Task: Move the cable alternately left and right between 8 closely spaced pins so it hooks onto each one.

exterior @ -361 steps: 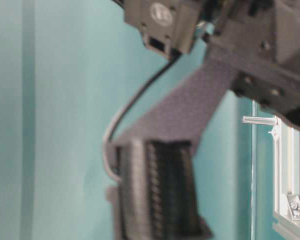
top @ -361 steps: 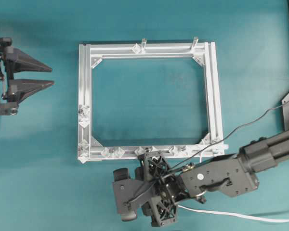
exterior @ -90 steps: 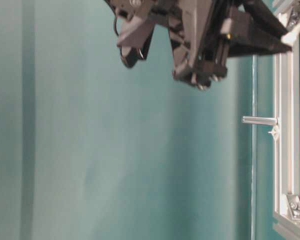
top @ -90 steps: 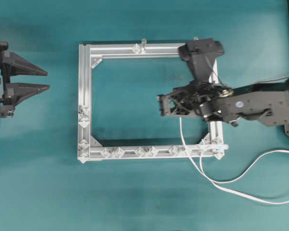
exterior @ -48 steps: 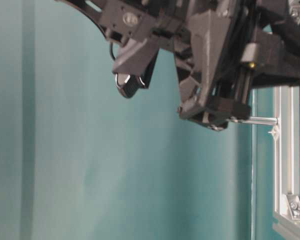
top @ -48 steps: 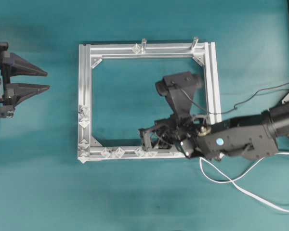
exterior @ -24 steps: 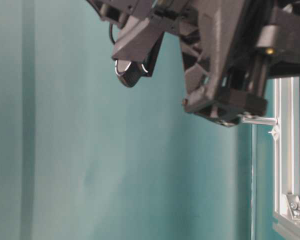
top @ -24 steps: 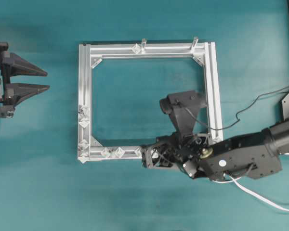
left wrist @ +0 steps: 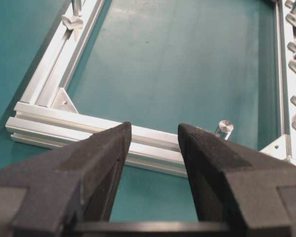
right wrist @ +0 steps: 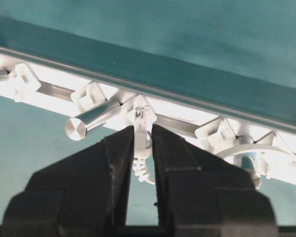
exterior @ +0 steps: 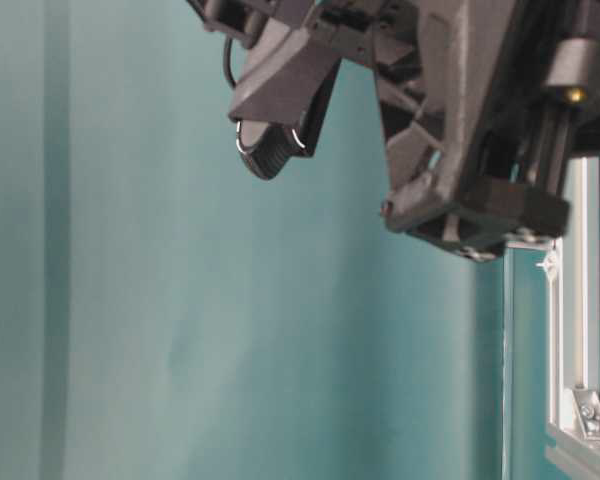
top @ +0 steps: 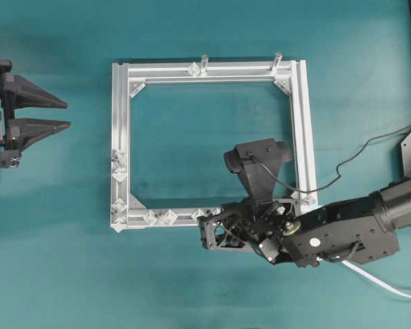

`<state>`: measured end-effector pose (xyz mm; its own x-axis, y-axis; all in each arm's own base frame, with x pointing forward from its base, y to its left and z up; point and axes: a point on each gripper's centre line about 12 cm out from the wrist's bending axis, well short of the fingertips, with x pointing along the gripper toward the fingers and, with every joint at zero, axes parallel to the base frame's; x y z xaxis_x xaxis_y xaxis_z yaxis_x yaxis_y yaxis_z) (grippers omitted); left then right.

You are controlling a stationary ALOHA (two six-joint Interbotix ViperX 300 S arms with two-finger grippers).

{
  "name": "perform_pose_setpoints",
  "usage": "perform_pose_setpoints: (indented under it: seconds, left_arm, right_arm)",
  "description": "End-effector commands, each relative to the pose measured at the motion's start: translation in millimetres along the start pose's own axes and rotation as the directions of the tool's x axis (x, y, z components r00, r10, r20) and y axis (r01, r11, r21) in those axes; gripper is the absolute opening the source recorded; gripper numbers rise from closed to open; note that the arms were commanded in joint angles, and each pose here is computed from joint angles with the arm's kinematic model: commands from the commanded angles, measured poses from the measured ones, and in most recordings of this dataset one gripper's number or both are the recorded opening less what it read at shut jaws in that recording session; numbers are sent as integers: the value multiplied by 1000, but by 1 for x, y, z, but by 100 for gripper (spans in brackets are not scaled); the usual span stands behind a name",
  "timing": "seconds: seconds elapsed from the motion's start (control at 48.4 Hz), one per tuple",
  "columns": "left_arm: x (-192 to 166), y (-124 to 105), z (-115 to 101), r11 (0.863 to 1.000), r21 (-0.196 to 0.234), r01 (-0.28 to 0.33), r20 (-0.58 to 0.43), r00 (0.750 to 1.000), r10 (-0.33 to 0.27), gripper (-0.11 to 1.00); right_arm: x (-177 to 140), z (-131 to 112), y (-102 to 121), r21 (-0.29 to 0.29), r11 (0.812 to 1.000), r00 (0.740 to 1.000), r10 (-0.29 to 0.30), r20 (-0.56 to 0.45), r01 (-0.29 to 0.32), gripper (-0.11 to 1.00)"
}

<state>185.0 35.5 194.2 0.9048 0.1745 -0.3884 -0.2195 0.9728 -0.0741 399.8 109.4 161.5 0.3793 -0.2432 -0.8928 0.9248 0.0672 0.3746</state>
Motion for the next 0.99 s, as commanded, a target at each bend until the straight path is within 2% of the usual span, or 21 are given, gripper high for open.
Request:
perform_pose_setpoints:
  seconds: [0.0, 0.495, 0.97]
  left_arm:
    - [1, -1, 6, 1000, -3, 4, 15, 1000, -4, 53]
    - [1, -1, 4, 1000, -2, 3, 14, 1000, -3, 53]
    - [1, -1, 4, 1000, -2, 3, 12, 1000, -3, 53]
  right_arm:
    - [-11, -1, 8, 8, 999, 999, 31, -11, -31, 14]
    - [-10, 0, 6, 8, 1000, 1000, 23, -6, -23, 14]
    - [-15, -5, 11, 9, 999, 999, 39, -19, -39, 14]
